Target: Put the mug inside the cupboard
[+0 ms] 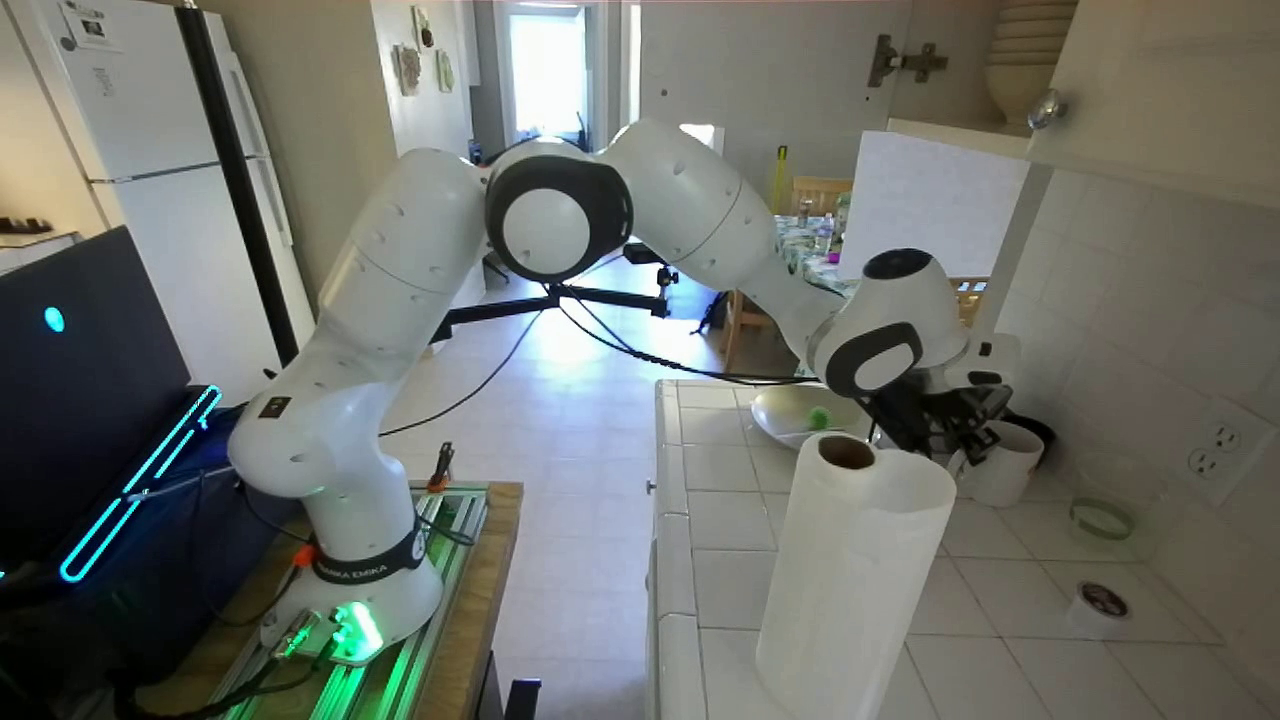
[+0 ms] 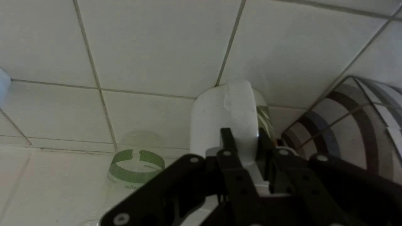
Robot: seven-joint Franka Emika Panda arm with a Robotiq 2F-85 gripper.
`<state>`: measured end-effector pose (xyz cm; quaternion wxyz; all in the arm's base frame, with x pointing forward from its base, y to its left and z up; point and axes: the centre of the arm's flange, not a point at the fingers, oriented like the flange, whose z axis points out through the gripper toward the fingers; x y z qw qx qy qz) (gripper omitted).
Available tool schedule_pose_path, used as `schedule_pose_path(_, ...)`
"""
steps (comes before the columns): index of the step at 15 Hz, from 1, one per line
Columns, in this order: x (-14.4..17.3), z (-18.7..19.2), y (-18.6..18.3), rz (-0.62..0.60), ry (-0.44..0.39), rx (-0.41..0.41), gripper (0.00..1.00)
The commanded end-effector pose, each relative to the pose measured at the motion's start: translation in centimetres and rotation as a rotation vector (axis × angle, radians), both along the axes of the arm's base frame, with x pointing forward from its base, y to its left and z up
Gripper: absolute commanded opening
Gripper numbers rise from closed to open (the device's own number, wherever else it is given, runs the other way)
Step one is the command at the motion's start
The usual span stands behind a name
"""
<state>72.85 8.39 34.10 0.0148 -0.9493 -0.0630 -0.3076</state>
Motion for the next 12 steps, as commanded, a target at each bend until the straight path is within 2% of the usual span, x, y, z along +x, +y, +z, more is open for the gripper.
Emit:
schedule_pose_path(1,0.2,0.4,0.3,0.005,-0.025,0.013,0.06)
schedule_pose_path(8,-4.3,3.7,0.7,0.047,-0.067,0.046,0.05)
schedule_pose_path(12,-7.0,4.9,-0.1,0.035,-0.072,0.025,0.05)
